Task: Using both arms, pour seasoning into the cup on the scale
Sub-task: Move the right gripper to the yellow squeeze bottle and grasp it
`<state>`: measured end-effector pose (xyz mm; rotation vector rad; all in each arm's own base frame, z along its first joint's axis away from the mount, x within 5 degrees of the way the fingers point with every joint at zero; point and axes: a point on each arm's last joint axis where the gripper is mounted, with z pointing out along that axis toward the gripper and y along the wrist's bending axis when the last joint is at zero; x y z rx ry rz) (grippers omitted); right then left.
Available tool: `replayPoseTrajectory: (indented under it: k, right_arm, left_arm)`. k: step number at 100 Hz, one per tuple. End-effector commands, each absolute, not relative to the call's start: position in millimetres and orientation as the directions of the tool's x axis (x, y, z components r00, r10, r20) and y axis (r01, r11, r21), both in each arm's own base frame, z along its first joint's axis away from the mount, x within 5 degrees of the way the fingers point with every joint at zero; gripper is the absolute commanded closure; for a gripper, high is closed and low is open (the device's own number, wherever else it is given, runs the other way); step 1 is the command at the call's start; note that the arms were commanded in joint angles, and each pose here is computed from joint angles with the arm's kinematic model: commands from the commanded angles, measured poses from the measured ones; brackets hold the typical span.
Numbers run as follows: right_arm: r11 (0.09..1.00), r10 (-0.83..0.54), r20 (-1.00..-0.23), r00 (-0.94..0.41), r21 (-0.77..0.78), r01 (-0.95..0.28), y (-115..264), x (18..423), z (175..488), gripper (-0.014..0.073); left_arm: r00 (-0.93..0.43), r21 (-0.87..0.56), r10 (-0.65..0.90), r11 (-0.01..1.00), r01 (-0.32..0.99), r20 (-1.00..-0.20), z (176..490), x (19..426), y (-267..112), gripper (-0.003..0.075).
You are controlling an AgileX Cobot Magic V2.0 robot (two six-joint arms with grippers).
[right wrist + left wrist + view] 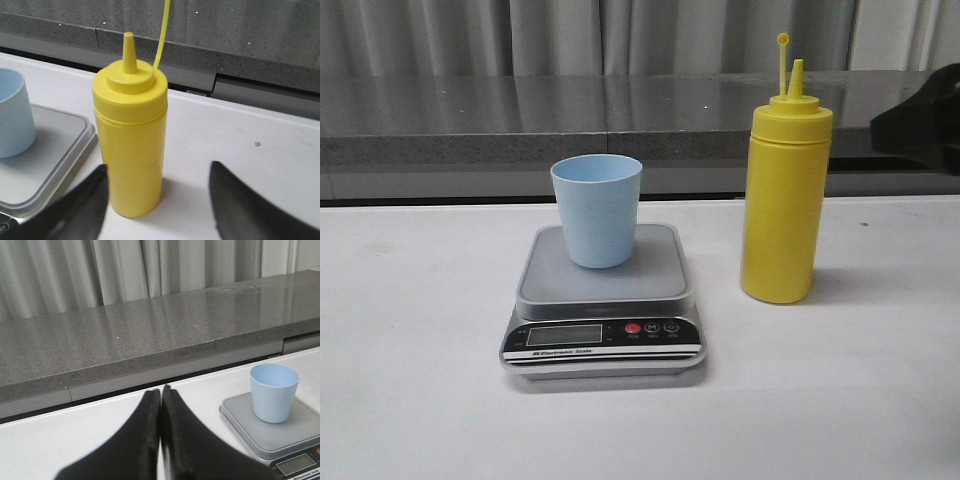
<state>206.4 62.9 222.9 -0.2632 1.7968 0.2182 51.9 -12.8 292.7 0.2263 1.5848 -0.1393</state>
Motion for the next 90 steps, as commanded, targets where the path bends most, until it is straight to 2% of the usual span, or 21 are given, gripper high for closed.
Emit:
replayPoseTrajectory:
  k: [1,17,54,90]
  right_arm:
    - [0.952,-0.03,-0.996,-0.089,-0.001,-0.307,65,210,231,-0.0064]
    - [0.95,-0.033,-0.995,-0.099,-0.001,-0.311,68,216,214,-0.0048]
    - [0.932,-0.029,-0.999,-0.026,-0.018,-0.361,78,235,185,-0.0048]
    - [0.918,-0.027,-0.999,-0.031,-0.013,-0.396,89,256,175,-0.0048]
  left_arm:
    - [0.075,0.049,0.033,0.974,0.22,-0.997,308,51,-12,0.0738]
    - [0.075,0.049,0.033,0.974,0.22,-0.997,308,51,-12,0.0738]
    - [0.075,0.049,0.033,0.974,0.22,-0.997,308,51,-12,0.0738]
    - [0.075,0.049,0.033,0.974,0.22,-0.997,308,51,-12,0.0738]
